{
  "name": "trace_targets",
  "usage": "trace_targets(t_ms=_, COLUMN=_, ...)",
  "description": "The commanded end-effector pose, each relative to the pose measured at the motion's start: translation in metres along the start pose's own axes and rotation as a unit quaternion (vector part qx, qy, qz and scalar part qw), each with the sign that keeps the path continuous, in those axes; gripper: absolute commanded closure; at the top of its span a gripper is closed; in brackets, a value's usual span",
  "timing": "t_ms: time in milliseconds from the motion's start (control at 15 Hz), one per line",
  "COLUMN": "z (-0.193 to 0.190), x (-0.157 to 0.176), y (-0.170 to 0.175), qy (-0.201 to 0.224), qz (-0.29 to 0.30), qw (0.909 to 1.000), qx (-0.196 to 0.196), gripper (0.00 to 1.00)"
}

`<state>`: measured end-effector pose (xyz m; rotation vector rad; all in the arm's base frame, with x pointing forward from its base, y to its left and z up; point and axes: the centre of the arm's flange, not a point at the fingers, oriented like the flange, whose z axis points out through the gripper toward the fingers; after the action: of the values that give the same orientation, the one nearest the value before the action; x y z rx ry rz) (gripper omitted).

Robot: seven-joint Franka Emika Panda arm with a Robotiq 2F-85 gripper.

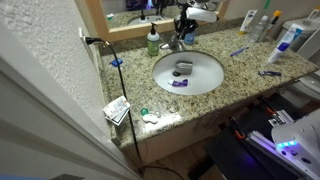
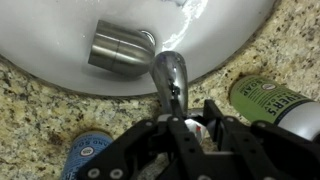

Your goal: Open the tap

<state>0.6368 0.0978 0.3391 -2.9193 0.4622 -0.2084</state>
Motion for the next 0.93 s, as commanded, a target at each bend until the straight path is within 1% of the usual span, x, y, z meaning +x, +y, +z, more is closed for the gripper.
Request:
trace_targets(t_ms=0, z=0.004, x=0.003, y=0.002, qy=0.04, qz=0.005, qw=0.9991, qx=0.011, gripper=0.93)
trace_targets(t_ms=200, z=0.004, x=0.003, y=0.001, qy=0.085, qz=0.01, qw=0.9959, qx=0.03, gripper=0.93)
trace_targets(t_ms=467, z=0.004, x=0.0, y=0.001, qy=0.119, qz=0.023, qw=0.9915, qx=0.048, gripper=0.93)
trace_targets(t_ms=667, z=0.0, x=-0.001, y=0.0, qy=0.155, qz=0.033, qw=0.9857, qx=0.059, gripper=0.93)
trace_targets(t_ms=733, z=-0.077, x=-0.004, y=0.025, qy=0.171, qz=0.036, qw=0.9825, qx=0.066, gripper=0.93)
trace_targets(t_ms=867, z=-0.095, x=0.005, y=0.035, qy=0.208, qz=0.047, qw=0.9743, qx=0.072, gripper=0.93)
